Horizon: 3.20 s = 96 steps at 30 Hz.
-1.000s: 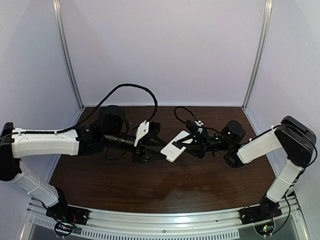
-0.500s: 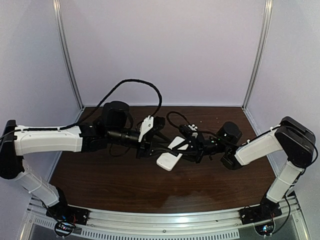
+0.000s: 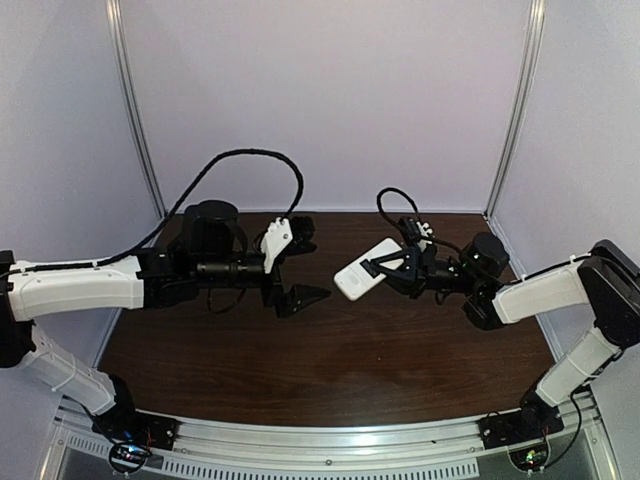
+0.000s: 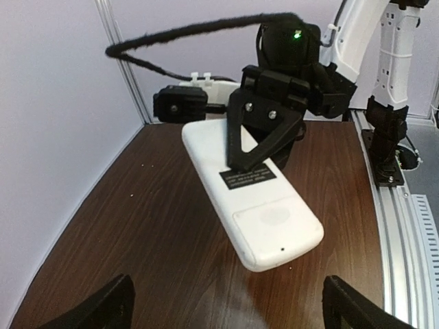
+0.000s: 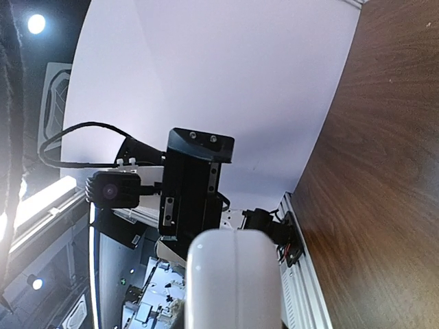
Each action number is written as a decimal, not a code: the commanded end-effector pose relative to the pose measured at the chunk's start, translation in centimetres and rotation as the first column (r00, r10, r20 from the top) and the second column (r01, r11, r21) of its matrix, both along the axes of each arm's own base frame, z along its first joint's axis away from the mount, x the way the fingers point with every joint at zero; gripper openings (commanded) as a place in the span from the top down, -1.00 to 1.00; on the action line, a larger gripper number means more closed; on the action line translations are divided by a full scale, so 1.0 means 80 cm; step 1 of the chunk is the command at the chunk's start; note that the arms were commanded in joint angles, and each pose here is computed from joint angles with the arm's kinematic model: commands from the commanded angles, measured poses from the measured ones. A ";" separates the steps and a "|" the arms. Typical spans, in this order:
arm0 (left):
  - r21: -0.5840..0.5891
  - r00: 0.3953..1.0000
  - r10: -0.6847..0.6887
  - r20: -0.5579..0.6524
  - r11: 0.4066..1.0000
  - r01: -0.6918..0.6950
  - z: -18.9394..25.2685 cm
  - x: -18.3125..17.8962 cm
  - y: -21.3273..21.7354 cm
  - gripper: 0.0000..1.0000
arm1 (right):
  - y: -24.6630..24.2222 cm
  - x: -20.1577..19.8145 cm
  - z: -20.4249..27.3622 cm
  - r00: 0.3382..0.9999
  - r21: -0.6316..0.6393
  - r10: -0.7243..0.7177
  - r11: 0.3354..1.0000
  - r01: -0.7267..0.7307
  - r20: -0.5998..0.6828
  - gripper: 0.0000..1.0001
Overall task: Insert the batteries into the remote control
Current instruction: Pass from the right arm to the left, then pass from the left arm to the right
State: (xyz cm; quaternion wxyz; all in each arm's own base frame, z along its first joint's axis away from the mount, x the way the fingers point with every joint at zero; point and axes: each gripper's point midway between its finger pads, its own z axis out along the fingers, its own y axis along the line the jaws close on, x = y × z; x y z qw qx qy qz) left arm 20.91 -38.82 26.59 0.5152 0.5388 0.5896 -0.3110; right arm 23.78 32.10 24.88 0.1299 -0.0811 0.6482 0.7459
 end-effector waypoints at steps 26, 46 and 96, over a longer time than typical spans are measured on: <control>0.173 0.948 0.319 -0.005 0.934 -0.313 -0.039 0.063 -0.079 -0.87 | -0.006 0.040 -0.022 0.965 -0.074 -0.261 0.962 0.263 0.036 0.95; 0.299 0.956 0.264 -0.126 0.929 -0.217 -0.074 0.065 -0.113 0.09 | -0.003 0.039 -0.038 0.969 -0.110 -0.249 0.962 0.248 0.008 0.71; -0.067 0.823 -0.088 -0.561 0.996 0.061 0.026 0.047 -0.101 0.43 | -0.043 0.012 0.094 0.781 0.355 -0.417 0.896 0.267 0.466 -0.66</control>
